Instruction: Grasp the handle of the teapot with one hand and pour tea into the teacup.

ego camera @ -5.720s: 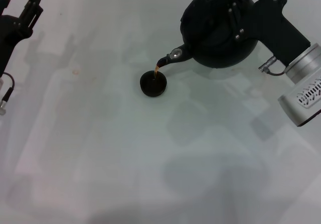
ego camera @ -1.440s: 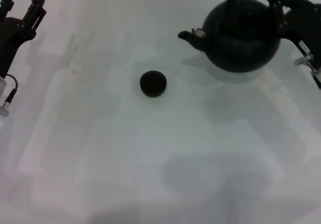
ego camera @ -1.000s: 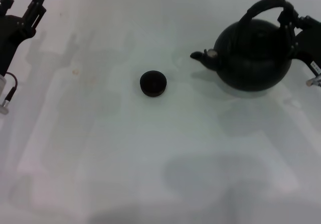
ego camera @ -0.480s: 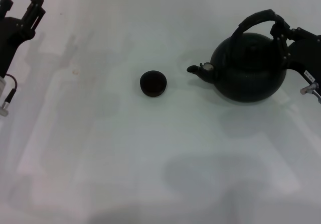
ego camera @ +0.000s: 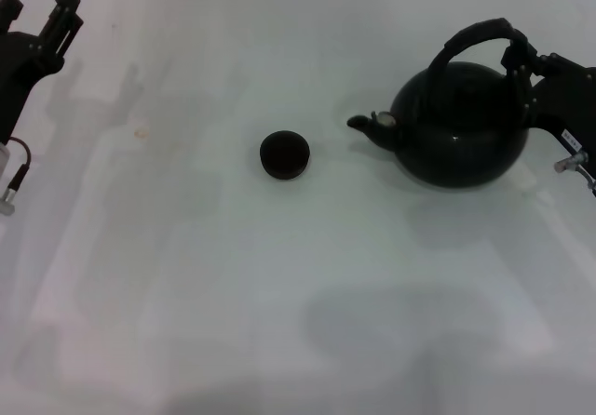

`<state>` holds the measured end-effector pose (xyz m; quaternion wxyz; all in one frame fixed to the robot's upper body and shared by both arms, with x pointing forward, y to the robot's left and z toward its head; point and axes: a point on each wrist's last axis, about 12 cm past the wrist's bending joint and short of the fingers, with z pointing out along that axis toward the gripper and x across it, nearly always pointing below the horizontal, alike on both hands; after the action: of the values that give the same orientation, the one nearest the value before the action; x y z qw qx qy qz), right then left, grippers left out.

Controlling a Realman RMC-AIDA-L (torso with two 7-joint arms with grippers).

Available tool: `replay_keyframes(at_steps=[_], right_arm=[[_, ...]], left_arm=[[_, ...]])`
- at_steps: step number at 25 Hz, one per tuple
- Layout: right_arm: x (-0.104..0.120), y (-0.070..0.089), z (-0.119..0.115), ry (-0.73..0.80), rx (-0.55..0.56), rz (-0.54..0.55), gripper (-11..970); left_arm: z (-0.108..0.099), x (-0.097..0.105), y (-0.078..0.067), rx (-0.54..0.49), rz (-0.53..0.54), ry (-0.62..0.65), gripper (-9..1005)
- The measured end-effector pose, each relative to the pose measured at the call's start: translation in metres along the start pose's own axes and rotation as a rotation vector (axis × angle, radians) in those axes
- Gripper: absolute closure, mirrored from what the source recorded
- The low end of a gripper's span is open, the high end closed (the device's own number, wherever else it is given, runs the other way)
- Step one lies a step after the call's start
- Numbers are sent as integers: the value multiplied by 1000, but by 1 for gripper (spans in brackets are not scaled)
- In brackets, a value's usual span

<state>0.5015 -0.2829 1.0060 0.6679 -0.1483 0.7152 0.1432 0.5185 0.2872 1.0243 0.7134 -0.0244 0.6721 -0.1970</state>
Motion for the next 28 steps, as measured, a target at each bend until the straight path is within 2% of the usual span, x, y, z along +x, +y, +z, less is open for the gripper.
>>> replay_keyframes(at_steps=[5, 11, 16, 22, 25, 28], right_arm=[[0, 1, 2, 3, -1, 7, 788], [-2, 4, 2, -14, -7, 23, 604], [-3, 5, 2, -27, -12, 62, 521], [-4, 3, -19, -87, -12, 146, 421], [-1, 2, -36, -108, 0, 156, 168], [1, -1, -54, -133, 23, 159, 112]], left_arm=[[0, -1, 2, -10, 1, -5, 162], [0, -2, 3, -11, 5, -5, 162], [0, -2, 4, -12, 6, -4, 162], [-1, -2, 3, -12, 6, -5, 162], [0, -2, 3, -11, 6, -6, 162], [0, -2, 4, -11, 9, -6, 162]])
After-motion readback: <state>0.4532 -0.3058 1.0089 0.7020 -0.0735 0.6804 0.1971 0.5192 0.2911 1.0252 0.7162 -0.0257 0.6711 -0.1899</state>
